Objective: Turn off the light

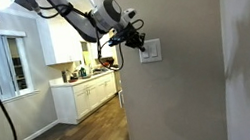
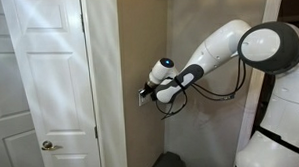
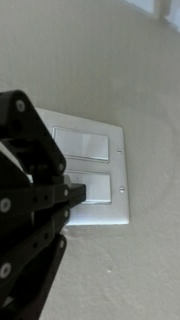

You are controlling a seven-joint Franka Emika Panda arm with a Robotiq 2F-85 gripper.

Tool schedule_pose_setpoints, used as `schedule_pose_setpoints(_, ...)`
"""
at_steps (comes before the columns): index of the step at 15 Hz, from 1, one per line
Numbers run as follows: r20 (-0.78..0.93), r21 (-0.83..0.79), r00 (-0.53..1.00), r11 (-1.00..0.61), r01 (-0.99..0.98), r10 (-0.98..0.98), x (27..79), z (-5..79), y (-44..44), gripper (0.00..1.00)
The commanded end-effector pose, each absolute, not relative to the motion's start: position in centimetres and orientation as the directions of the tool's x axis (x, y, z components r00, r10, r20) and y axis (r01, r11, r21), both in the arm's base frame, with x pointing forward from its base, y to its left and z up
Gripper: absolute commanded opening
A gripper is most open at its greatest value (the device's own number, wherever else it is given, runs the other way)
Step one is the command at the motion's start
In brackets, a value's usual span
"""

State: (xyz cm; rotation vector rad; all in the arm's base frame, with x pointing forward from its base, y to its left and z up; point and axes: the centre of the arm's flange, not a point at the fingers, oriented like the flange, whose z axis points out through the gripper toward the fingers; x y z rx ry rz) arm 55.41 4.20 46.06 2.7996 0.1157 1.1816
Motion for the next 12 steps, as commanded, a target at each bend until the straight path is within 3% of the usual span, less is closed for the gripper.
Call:
schedule_pose_setpoints(1, 0.694, 0.126, 0.714, -0.992, 0.012, 0.096, 54.6, 45.5, 4.3, 0.0)
schedule_pose_setpoints(8, 0.648, 0.125, 0.757, -0.992, 0.004, 0.085, 53.4, 43.8, 4.1, 0.03)
schedule_pose_setpoints(10, 0.637, 0.115, 0.767, -0.993, 0.012, 0.083, 53.4, 43.5, 4.3, 0.28)
schedule_pose_setpoints(11, 0.651, 0.122, 0.753, -0.992, 0.022, 0.097, 54.3, 43.3, 4.1, 0.05)
schedule_pose_setpoints(12, 0.648, 0.119, 0.756, -0.993, 0.023, 0.095, 54.2, 43.1, 4.3, 0.11)
